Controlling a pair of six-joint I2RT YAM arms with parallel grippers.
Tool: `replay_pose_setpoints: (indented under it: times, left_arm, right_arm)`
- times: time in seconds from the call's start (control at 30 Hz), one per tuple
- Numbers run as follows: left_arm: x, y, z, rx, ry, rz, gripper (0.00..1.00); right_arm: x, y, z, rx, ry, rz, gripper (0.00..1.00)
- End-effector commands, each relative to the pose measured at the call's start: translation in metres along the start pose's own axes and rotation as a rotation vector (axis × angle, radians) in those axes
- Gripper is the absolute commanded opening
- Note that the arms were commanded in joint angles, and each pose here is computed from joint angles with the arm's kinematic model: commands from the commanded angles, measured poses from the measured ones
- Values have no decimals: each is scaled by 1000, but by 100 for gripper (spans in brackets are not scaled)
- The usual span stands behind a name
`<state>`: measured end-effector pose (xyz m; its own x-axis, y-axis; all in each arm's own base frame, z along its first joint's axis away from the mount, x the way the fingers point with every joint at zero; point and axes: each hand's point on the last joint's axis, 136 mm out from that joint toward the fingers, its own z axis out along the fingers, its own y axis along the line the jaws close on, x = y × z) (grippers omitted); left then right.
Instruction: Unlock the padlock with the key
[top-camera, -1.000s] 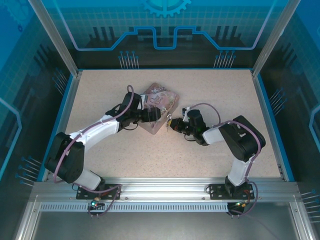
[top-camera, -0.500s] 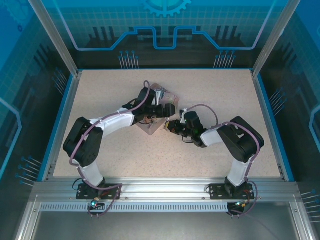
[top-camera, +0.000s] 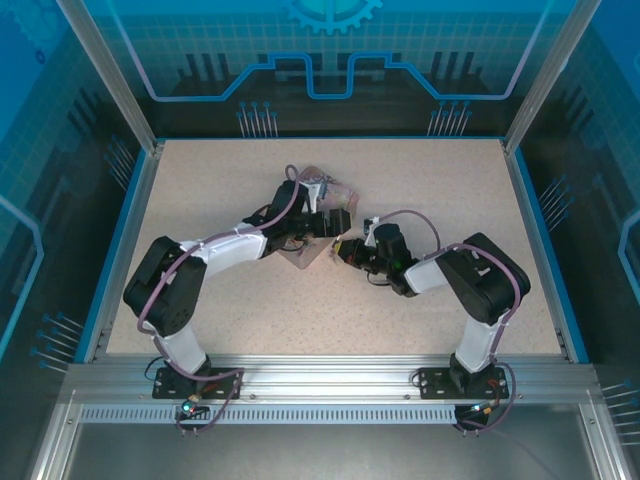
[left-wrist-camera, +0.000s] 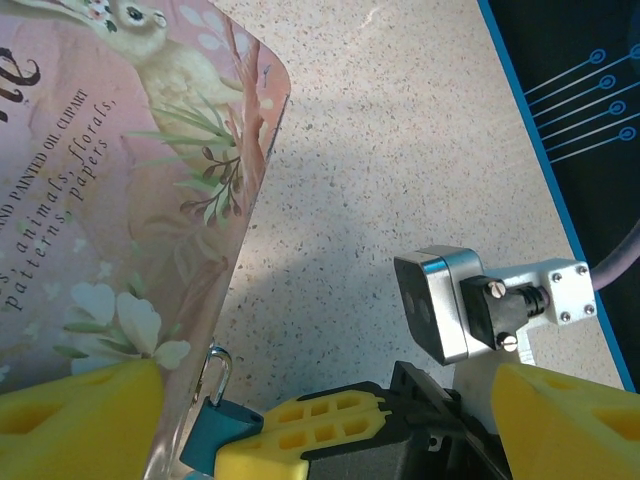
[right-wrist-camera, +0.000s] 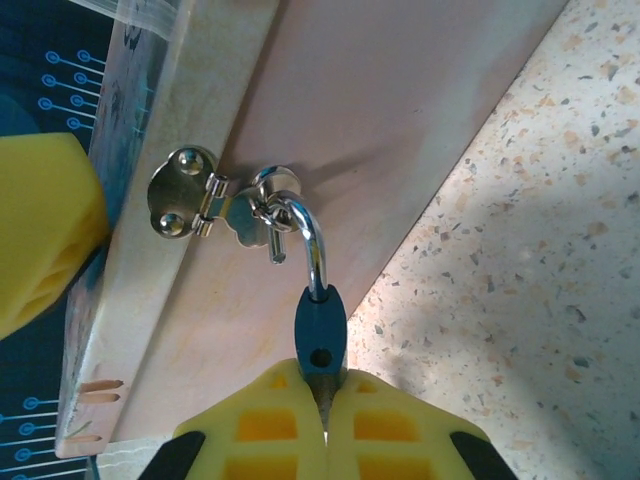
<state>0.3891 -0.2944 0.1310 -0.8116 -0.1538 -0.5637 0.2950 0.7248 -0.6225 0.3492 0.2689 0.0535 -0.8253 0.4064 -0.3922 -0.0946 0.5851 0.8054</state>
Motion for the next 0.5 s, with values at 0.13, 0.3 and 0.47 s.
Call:
replay_pose_setpoints:
  times: [0.13,0.3,0.47]
  left_arm:
    - [86,41,0,-118,215,-115,87]
    - [92,44,-2,-128,216,-122,87]
    - [100,52,-7,-156,230,-118,87]
  right_arm:
    - [-57,37,-1,-118,-186,-28,0]
    - [-46,25,9,-84,-156,-90,0]
    - [-51,8,-3,-26,-149,-224,0]
